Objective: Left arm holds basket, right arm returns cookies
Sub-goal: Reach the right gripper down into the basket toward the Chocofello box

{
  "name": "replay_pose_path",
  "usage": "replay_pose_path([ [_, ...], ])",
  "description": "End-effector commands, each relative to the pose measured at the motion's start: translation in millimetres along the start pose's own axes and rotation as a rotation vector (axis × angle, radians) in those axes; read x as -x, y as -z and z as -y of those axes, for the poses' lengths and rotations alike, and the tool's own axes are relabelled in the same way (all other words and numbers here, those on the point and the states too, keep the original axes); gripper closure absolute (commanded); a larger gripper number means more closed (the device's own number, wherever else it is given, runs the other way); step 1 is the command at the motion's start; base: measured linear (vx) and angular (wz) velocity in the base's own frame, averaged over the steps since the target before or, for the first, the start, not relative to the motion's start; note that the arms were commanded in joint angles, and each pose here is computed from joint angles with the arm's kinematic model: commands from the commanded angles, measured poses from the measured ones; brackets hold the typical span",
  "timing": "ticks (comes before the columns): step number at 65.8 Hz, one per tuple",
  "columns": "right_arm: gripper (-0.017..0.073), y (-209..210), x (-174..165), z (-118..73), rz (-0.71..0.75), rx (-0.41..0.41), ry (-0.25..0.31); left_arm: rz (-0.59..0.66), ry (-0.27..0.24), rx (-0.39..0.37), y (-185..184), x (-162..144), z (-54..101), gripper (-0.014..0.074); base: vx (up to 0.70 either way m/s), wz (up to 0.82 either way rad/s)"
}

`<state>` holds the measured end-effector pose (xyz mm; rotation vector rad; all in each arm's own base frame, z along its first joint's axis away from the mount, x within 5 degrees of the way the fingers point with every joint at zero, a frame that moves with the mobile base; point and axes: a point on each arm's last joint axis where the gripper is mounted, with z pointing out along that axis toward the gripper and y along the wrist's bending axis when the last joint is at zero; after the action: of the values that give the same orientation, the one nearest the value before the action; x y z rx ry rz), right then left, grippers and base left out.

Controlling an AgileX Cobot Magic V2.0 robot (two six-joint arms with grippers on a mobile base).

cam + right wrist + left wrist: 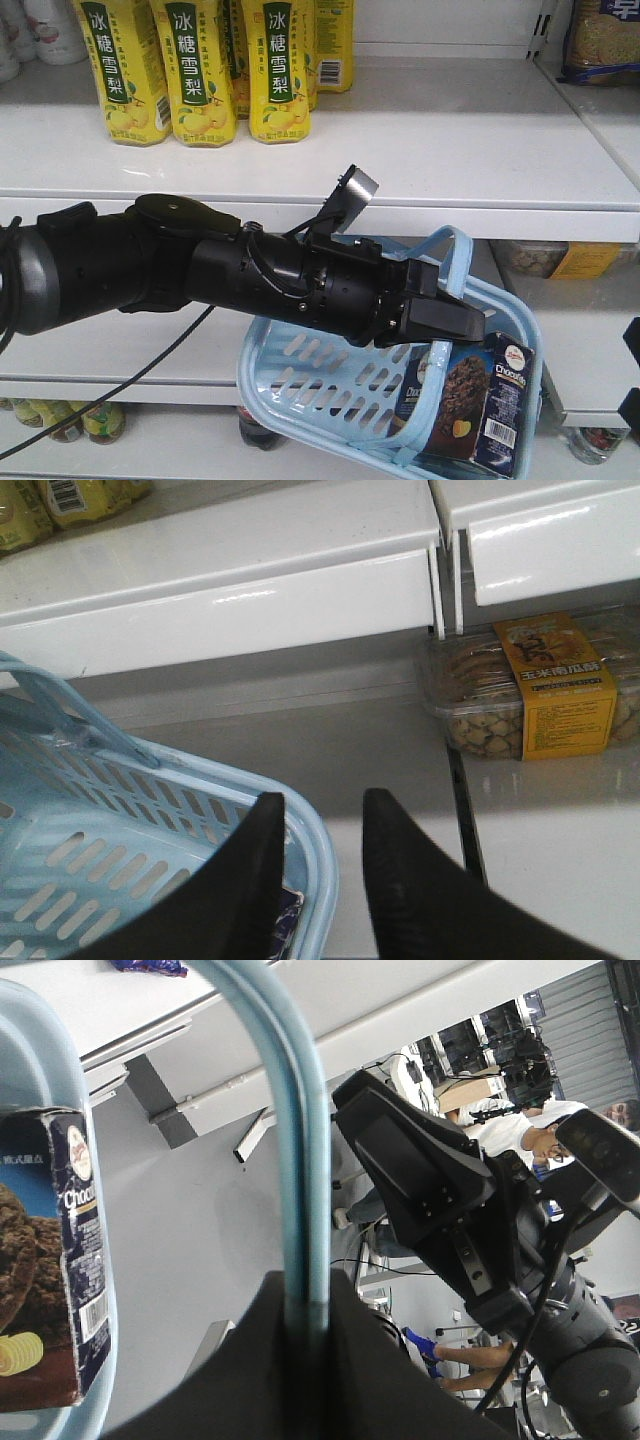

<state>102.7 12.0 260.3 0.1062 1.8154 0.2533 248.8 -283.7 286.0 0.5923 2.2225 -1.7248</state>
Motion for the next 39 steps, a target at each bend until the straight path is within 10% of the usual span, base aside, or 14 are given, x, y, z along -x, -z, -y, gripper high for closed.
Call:
replay_pose_path([
  [1,0.0187,1,16,-2.6,0.08,0.007,-0.01,0.132,-0.03,-0.081,14,19,31.4,0.06,0.0,0.0],
  [13,0.0054,0,15,-2.7,0.064,0.008,-0.025,0.132,-0.03,-0.081,14,19,31.4,0.06,0.0,0.0],
  [39,0.0043,-24,21,-30.4,-0.302,0.135,-0.276,0.132,-0.03,-0.081,14,19,31.4,0.06,0.0,0.0],
])
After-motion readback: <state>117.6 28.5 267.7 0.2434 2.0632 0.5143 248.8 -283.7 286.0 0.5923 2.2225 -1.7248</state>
